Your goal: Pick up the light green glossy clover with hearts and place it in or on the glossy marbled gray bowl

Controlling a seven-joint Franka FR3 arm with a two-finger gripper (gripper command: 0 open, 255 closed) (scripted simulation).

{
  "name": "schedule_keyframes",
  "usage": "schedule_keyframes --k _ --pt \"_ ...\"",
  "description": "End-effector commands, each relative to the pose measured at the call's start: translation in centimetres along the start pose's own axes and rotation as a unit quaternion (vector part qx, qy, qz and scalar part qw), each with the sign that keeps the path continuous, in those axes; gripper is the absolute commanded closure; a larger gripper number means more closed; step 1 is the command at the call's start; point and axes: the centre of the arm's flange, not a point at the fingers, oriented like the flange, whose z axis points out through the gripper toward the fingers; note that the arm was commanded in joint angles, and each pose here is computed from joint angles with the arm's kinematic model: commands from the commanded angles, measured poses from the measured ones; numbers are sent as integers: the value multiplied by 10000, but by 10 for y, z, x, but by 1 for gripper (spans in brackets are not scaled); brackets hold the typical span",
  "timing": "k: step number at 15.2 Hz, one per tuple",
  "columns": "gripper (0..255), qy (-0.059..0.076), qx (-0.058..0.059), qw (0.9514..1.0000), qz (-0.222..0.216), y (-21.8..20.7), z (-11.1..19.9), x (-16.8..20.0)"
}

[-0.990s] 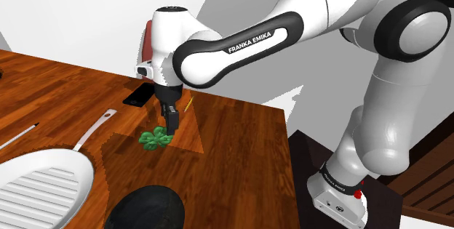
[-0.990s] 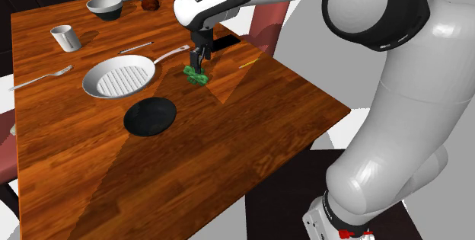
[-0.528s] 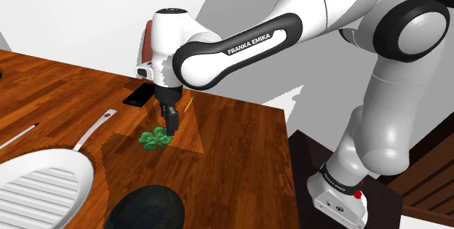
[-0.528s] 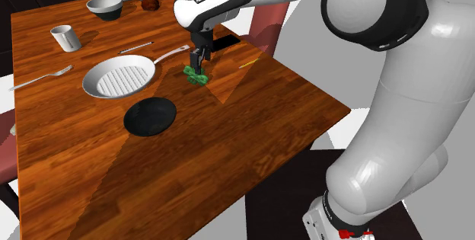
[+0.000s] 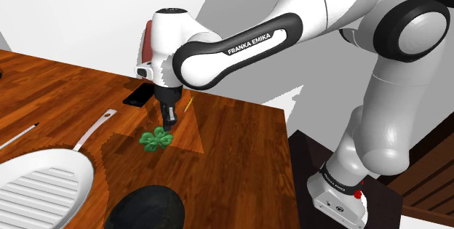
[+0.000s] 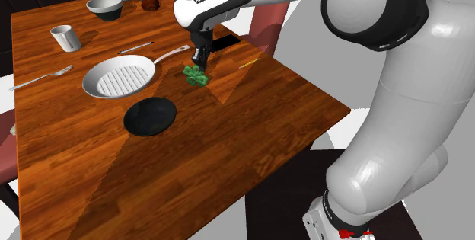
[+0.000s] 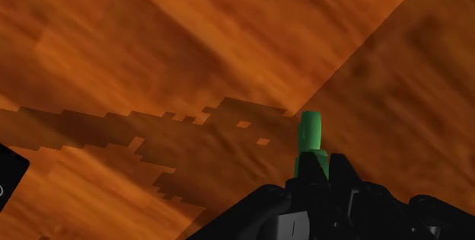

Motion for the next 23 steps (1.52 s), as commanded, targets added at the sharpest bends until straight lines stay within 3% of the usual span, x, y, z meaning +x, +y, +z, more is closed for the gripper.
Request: schedule_keyframes --k 1,23 --pt "255 -5 0 10000 5 1 1 0" --pt "255 -5 0 10000 5 -1 -110 10"
